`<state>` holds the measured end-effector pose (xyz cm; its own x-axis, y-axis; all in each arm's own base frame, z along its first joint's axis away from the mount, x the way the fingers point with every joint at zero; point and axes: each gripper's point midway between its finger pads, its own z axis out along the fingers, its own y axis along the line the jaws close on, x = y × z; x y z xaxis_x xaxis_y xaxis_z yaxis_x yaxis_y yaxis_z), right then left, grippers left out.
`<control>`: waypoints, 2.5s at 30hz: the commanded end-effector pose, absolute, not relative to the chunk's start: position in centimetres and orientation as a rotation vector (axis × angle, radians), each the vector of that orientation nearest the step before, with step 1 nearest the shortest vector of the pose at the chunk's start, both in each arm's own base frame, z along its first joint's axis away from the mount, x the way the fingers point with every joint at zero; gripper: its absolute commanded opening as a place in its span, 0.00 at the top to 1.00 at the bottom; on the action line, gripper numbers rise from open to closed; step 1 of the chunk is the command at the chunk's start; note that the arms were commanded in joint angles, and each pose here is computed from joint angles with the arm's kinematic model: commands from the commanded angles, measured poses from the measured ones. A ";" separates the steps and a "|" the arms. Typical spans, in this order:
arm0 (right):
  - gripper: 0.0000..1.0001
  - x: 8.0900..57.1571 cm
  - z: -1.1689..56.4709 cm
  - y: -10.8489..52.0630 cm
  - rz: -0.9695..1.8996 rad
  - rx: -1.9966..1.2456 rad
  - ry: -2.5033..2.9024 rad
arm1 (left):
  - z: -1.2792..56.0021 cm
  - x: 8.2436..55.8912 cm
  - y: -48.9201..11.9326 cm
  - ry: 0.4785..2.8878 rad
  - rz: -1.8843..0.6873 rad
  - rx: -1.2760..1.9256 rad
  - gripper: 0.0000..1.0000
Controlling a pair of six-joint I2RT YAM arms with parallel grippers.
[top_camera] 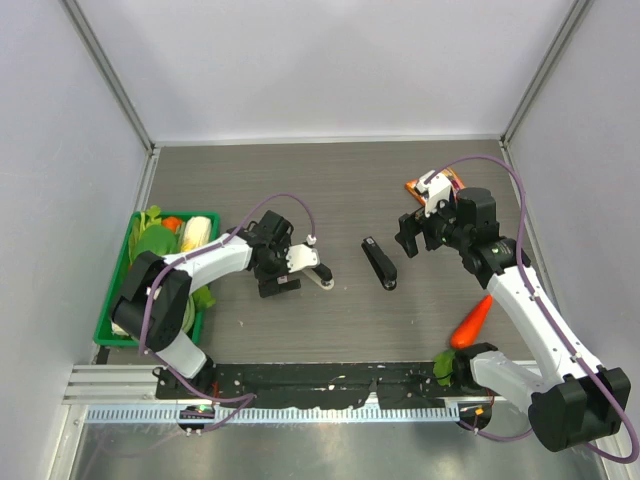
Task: Load the staples into the stapler
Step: Pick up the staple box from the center of the board, then place the staple box at the center of the board.
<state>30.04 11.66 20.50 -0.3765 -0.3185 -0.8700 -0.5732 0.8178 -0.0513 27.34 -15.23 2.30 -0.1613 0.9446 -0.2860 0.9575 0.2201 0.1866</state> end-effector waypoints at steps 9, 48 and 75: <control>0.03 30.6 21.8 11.9 0.319 -0.660 1.930 | 0.3 27.6 -14.7 2.243 -0.173 1.803 0.05; 0.03 30.2 22.1 12.3 0.349 -0.669 1.916 | 7.9 26.8 -17.3 2.153 -0.361 1.619 0.62; 0.03 23.0 24.7 22.9 0.743 -1.149 1.677 | 20.1 21.9 -25.8 1.947 -0.595 1.634 0.65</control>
<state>23.18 20.50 22.42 -0.2130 -0.3605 -0.9081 -0.8817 0.4714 0.0196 22.88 -24.11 16.79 -0.1114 0.8187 -0.5633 0.9829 0.1742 0.0589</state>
